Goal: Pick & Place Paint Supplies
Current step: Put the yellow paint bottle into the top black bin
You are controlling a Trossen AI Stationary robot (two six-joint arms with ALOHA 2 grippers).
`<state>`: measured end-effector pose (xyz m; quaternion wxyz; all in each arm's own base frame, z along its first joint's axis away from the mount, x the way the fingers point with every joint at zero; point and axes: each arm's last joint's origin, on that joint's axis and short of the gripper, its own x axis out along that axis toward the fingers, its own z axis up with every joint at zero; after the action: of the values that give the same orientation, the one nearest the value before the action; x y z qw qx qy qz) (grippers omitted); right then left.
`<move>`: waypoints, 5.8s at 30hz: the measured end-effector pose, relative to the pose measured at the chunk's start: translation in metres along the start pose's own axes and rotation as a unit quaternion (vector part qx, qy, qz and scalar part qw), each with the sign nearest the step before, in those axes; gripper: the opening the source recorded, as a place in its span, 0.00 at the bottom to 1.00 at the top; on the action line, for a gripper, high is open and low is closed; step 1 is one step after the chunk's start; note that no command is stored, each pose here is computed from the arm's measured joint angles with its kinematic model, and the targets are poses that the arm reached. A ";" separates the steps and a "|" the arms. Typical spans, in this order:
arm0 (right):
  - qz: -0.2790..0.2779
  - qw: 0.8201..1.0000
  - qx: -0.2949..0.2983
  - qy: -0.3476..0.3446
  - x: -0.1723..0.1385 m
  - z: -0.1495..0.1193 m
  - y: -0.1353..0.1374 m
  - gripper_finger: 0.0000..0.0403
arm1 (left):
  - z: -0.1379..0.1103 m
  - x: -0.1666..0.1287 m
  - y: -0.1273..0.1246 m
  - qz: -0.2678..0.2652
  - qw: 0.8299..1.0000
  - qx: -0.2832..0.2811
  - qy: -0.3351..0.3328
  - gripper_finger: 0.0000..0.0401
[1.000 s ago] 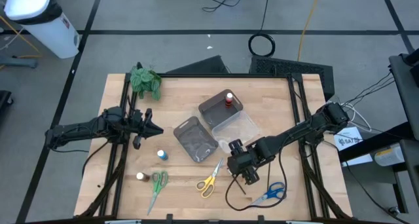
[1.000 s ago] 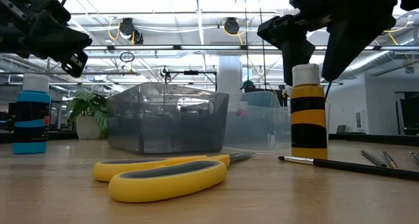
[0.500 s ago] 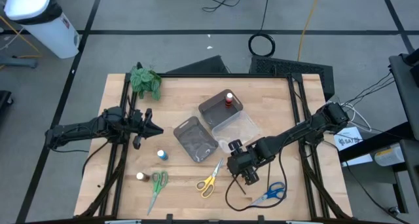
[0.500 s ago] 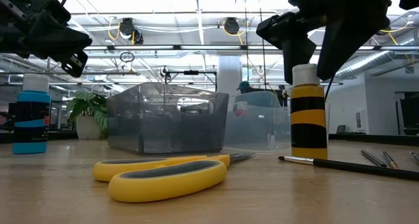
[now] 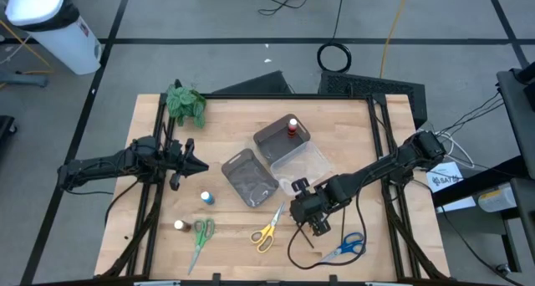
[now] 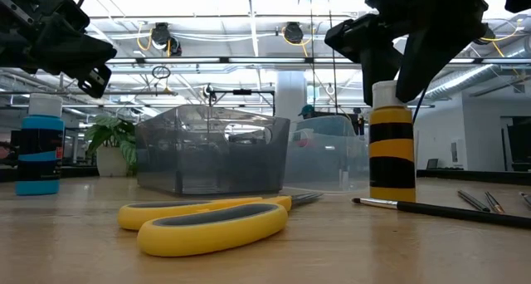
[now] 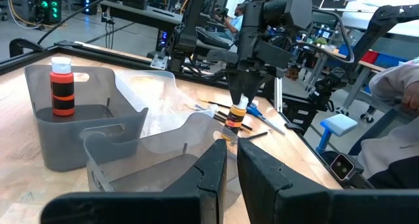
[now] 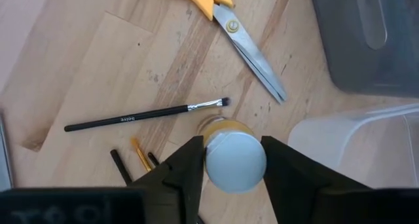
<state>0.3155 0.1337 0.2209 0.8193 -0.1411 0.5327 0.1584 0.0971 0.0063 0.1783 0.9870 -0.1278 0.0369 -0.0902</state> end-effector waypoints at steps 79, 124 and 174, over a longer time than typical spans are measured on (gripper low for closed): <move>-0.063 0.985 0.136 -0.087 -0.107 -0.036 -0.072 0.31 | 0.000 0.000 0.000 0.000 1.000 0.000 0.000 0.12; -0.161 0.932 0.261 -0.194 -0.153 -0.097 -0.202 0.28 | 0.000 0.000 0.000 0.000 1.000 0.000 0.000 0.12; -0.100 0.949 0.299 -0.016 -0.042 -0.111 -0.248 0.31 | 0.000 0.000 0.000 0.000 1.000 0.000 0.000 0.12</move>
<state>0.3090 -0.1408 0.2314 0.8442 0.0601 0.5253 -0.0883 0.0972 0.0063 0.1783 0.9870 -0.1278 0.0371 -0.0904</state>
